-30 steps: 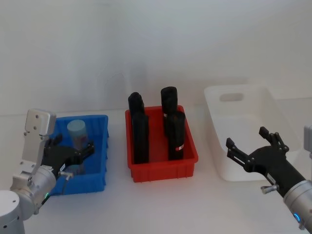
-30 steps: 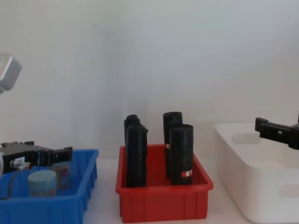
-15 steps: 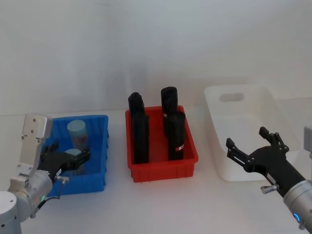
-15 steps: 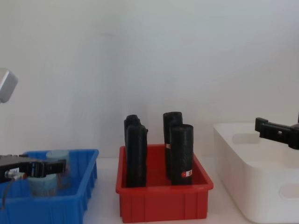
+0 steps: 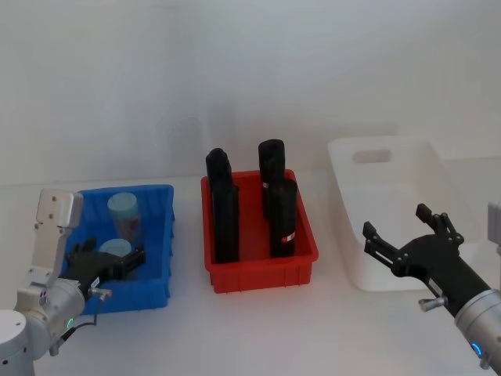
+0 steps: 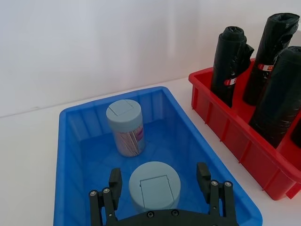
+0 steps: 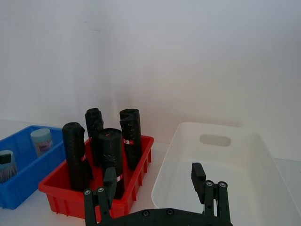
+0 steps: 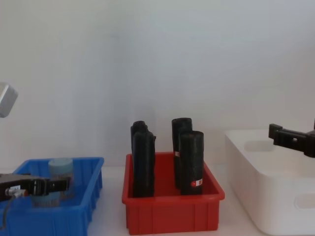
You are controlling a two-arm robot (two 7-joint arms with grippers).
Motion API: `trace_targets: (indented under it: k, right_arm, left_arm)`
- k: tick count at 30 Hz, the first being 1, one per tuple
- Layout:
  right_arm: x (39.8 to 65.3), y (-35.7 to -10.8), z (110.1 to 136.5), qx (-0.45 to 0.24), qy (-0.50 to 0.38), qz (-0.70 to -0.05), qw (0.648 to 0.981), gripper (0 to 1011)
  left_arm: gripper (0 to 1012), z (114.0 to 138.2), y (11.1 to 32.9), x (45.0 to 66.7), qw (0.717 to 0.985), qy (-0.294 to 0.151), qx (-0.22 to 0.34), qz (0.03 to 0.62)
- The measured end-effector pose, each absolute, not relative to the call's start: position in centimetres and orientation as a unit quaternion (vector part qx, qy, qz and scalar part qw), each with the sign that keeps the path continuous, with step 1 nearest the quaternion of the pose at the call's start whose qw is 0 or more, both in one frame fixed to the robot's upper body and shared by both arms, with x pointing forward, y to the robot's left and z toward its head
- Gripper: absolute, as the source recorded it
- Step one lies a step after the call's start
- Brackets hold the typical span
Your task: Pick the cotton swabs from the blue box and place them into the white box.
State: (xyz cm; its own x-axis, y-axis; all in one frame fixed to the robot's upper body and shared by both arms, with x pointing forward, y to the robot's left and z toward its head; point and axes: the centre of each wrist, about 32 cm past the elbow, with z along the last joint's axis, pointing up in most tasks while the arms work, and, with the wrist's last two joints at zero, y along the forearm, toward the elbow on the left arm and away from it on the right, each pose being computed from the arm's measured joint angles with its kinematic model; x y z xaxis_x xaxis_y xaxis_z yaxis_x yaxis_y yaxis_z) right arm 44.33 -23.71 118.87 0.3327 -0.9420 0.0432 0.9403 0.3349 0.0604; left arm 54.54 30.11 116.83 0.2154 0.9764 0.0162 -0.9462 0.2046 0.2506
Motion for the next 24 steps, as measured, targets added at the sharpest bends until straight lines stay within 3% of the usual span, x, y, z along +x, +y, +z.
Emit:
trace_targets:
  k: [12,17,24]
  right_arm:
    - [44.33,-23.71,118.87,0.012,-0.035,-0.577,0.816,1001]
    - [44.33,-23.71,118.87,0.012,-0.035,-0.577,0.816,1001]
    - [44.33,-23.71,118.87,0.012,-0.035,-0.577,0.816,1001]
  left_arm:
    - [997,116.43,30.28,54.87,0.771,0.086,0.110,0.621]
    - [909,116.33,30.33,54.97,0.772,0.089,0.113,0.620]
    - [682,116.27,30.37,55.00,0.772,0.087,0.115,0.619]
